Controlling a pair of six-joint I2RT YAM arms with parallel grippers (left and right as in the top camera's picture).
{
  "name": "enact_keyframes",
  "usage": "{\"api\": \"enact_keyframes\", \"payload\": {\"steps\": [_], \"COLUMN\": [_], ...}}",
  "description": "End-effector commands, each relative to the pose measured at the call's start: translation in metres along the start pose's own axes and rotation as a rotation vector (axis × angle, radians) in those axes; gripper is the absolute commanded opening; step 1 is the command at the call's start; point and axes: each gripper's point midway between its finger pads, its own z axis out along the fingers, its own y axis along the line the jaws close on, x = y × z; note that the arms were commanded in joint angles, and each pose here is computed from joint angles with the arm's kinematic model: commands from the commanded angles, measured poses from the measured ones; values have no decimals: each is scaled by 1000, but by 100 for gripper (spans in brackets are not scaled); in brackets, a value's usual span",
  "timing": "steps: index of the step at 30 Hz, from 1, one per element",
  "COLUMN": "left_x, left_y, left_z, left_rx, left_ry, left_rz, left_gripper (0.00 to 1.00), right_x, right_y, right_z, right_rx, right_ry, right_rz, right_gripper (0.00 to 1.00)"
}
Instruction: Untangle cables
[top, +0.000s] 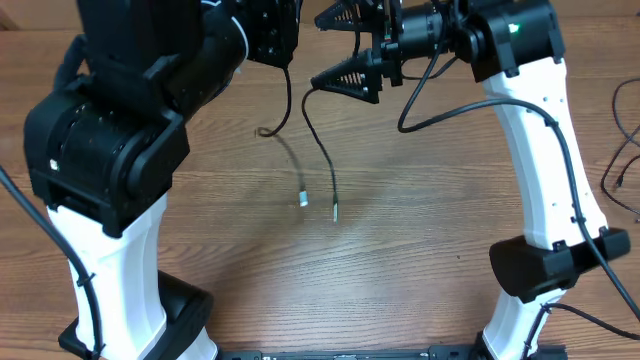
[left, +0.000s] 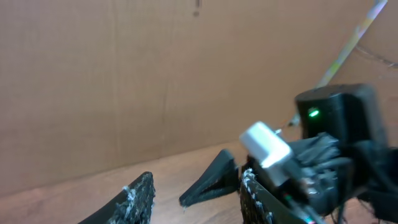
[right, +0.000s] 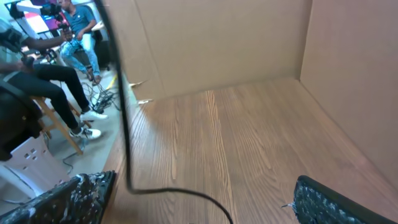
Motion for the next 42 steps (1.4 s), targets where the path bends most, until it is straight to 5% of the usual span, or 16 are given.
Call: {"api": "enact_keyframes", "payload": {"steps": [1,15,32,42], "left_x": [-17,-27,-1,-3], "left_y": [-11,-26,8,9], "left_z": [-21,-24,-22,-20], "left_rx": [54,132,-52,-63], "left_ry": [-64,-100,-5,-14], "left_rz": [-12,-23,40,51], "left_gripper": [4,4,4,5], "right_x": [4,7,17,1], "right_y": [-6,3,-17,14], "right_z": [5,34,6,11], "right_rx": [-3,-57,-24,-194], "right_ry": [6,19,5,-65], "right_rz": [42,51,153,143], "right_gripper": [100,100,100,100]}}
